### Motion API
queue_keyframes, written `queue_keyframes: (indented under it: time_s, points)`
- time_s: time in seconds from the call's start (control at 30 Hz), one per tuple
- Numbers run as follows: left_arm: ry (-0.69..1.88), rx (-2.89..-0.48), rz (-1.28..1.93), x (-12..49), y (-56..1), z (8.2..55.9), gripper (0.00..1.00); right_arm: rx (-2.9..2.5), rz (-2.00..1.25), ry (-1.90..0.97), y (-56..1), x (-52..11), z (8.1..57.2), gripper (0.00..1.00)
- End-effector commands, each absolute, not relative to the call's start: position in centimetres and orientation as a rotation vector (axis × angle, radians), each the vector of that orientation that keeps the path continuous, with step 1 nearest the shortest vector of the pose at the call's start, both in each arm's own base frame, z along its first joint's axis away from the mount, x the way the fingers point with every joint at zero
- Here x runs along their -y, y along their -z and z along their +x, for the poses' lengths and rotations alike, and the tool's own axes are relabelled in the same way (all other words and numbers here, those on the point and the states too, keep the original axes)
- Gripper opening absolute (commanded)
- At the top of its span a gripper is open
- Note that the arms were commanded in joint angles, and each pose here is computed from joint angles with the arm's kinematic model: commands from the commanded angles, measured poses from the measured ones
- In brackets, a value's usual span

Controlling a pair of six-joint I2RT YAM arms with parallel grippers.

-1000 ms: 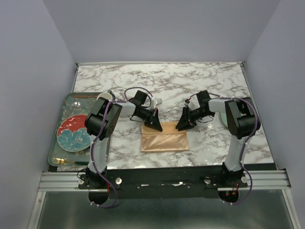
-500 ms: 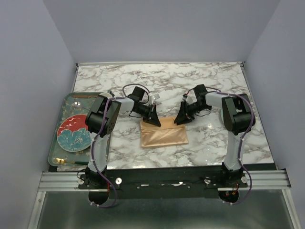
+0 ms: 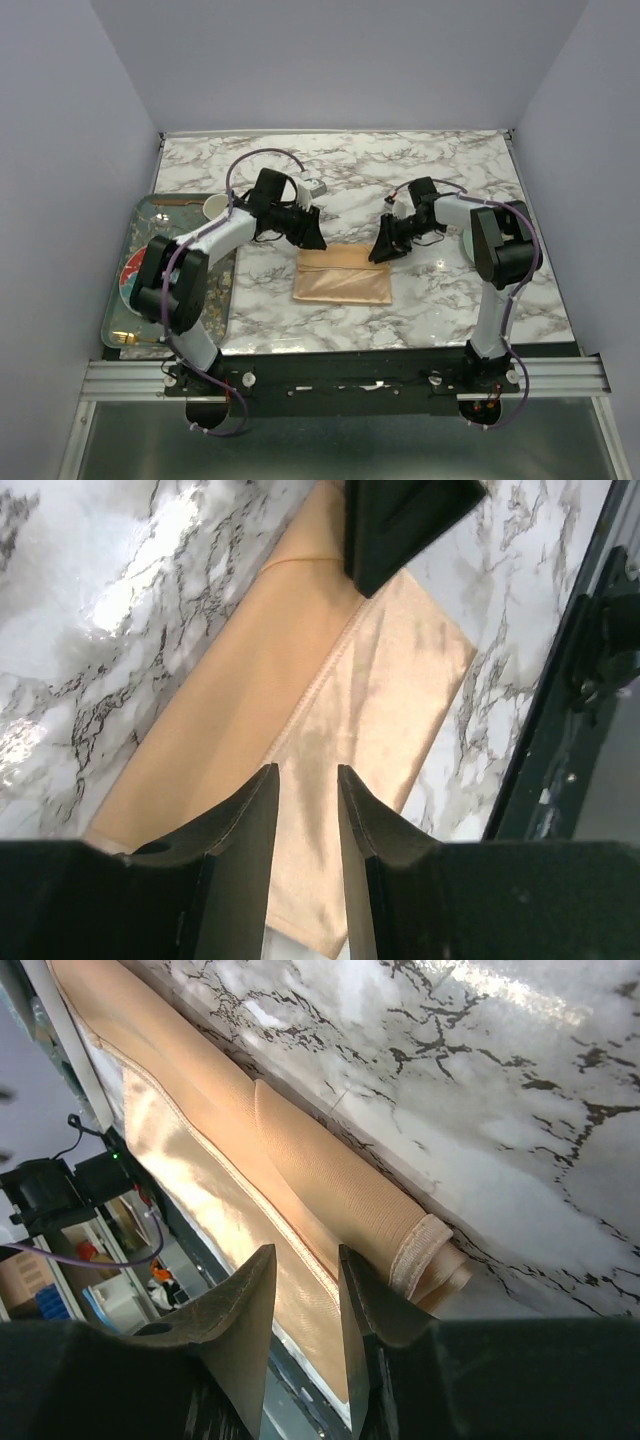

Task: Fold the napkin into a case and place the utensils inside
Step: Pick up the 2/3-rectangle-folded napkin from the center of the board.

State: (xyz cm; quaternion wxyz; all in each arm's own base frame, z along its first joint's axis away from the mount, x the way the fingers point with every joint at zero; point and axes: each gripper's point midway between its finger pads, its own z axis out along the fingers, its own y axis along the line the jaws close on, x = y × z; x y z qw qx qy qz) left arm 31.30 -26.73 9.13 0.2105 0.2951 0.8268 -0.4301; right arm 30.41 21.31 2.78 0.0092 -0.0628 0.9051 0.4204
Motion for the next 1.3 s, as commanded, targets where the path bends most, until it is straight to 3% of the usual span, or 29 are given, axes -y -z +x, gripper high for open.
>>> queue_keyframes:
  time_s: [0.0, 0.03, 0.27, 0.63, 0.73, 0.87, 0.97, 1.27]
  points:
    - [0.782, -2.093, 1.170, 25.2, -8.6, 28.2, 0.44, -2.796, -0.278, -1.212, -2.8, -21.1, 30.9, 0.39]
    - [0.625, -1.996, 1.236, 24.6, -9.2, 28.8, 0.46, -2.800, -0.285, -1.187, -2.7, -21.0, 31.0, 0.39]
    - [0.219, -1.645, 1.602, 26.0, -6.5, 23.5, 0.53, -2.839, -0.345, -1.059, -0.9, -20.3, 30.5, 0.37]
    - [-0.023, -1.428, 1.788, 28.8, -3.0, 20.8, 0.49, -2.844, -0.450, -0.973, 0.2, -19.9, 30.2, 0.36]
    - [-0.057, -1.389, 1.850, 29.1, -1.9, 20.3, 0.42, -2.837, -0.466, -0.964, 0.3, -19.8, 30.4, 0.36]
    - [-0.052, -1.375, 1.884, 29.6, -1.8, 20.3, 0.15, -2.834, -0.486, -0.955, 0.3, -19.8, 30.5, 0.35]
    - [0.020, -1.388, 1.904, 30.1, -2.3, 19.6, 0.01, -2.828, -0.503, -0.960, 0.1, -19.7, 30.3, 0.34]
    - [0.381, -1.602, 1.892, 30.8, -4.8, 18.5, 0.00, -2.781, -0.598, -0.964, -0.4, -19.7, 29.7, 0.33]
